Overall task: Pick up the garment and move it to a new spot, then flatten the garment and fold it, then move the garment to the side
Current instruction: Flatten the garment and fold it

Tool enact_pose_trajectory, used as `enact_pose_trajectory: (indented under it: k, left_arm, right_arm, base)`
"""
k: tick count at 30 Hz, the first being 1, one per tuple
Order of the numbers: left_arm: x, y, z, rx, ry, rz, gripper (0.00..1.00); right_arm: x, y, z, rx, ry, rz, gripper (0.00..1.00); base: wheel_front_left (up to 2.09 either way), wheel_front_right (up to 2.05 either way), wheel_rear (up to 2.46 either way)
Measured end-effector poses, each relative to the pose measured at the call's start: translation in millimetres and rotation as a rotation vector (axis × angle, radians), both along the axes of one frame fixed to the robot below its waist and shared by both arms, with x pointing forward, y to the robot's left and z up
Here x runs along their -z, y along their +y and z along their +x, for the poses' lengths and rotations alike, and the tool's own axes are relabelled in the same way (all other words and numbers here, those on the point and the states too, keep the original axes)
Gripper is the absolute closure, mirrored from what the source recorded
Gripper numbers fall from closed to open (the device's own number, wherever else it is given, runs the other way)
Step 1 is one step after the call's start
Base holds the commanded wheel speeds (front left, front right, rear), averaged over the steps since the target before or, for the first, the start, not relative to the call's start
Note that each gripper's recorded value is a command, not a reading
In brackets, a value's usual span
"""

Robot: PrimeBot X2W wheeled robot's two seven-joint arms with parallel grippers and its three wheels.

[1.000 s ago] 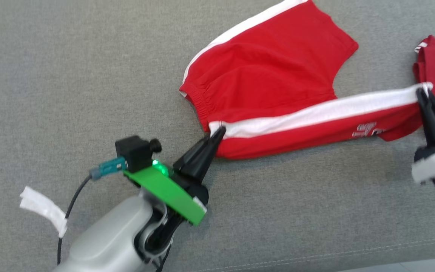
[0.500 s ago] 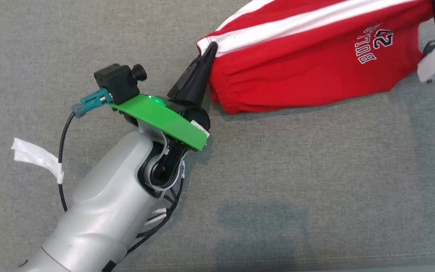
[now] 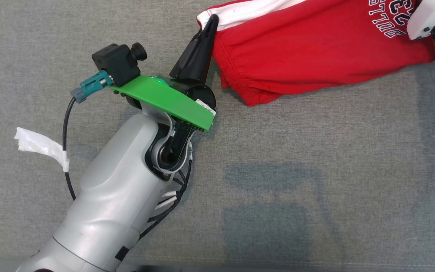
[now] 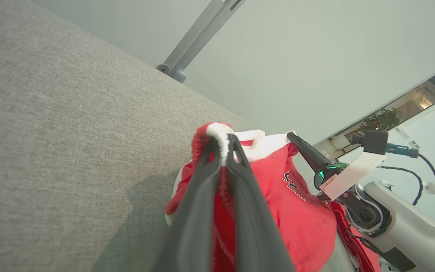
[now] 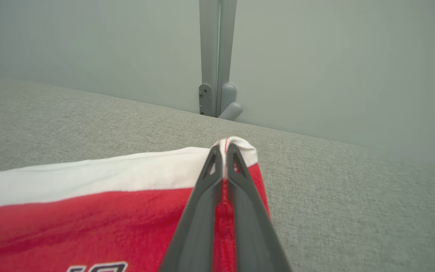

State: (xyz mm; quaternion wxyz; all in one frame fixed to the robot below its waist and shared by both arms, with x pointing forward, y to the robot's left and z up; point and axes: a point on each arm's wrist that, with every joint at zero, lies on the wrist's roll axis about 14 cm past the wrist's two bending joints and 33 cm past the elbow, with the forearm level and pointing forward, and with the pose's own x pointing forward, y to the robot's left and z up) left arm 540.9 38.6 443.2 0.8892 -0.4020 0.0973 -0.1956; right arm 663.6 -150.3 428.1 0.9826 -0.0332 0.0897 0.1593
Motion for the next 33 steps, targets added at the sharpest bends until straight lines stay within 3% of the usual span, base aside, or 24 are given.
enact_pose_trajectory:
  k: [2,3,4,6,7,8,9,17,26,33]
  left_arm:
    - [1,2,-1,-0.005,0.004,0.004,0.94]
    - [0,1,-2,-0.005,0.003,0.006,0.90]
    - [0,1,-2,-0.005,0.003,0.006,0.82]
    - [-2,0,-2,-0.006,0.000,0.007,0.59]
    - [-3,0,-3,-0.007,-0.002,0.007,0.46]
    - [-4,0,-3,-0.007,-0.003,0.009,0.14]
    - [-5,0,-4,-0.009,-0.002,0.008,0.00]
    - [-8,6,-9,-0.014,-0.054,0.111,0.00]
    - [-7,32,-44,-0.064,-0.169,0.392,0.00]
    - [-8,32,-88,-0.068,-0.201,0.467,0.00]
  right_arm:
    - [2,6,1,-0.014,-0.004,-0.004,1.00]
    - [1,9,0,-0.022,-0.010,-0.010,0.90]
    - [1,9,0,-0.022,-0.010,-0.010,0.73]
    - [-4,11,0,-0.036,-0.030,-0.023,0.53]
    - [-7,11,0,-0.037,-0.041,-0.029,0.16]
    - [-10,11,0,-0.040,-0.052,-0.034,0.00]
    - [-13,10,0,-0.041,-0.062,-0.038,0.00]
    - [-65,-16,-8,0.030,-0.207,0.043,0.00]
    - [-7,-46,-81,0.114,-0.028,0.138,0.00]
    - [14,-57,-87,0.135,0.101,0.141,0.00]
  base:
    - [0.00,0.00,0.00]
    - [0.00,0.00,0.00]
    - [0.00,0.00,0.00]
    - [0.00,0.00,0.00]
    - [0.00,0.00,0.00]
    - [0.00,0.00,0.00]
    - [0.00,0.00,0.00]
    - [0.00,0.00,0.00]
    - [0.00,0.00,0.00]
    - [0.00,0.00,0.00]
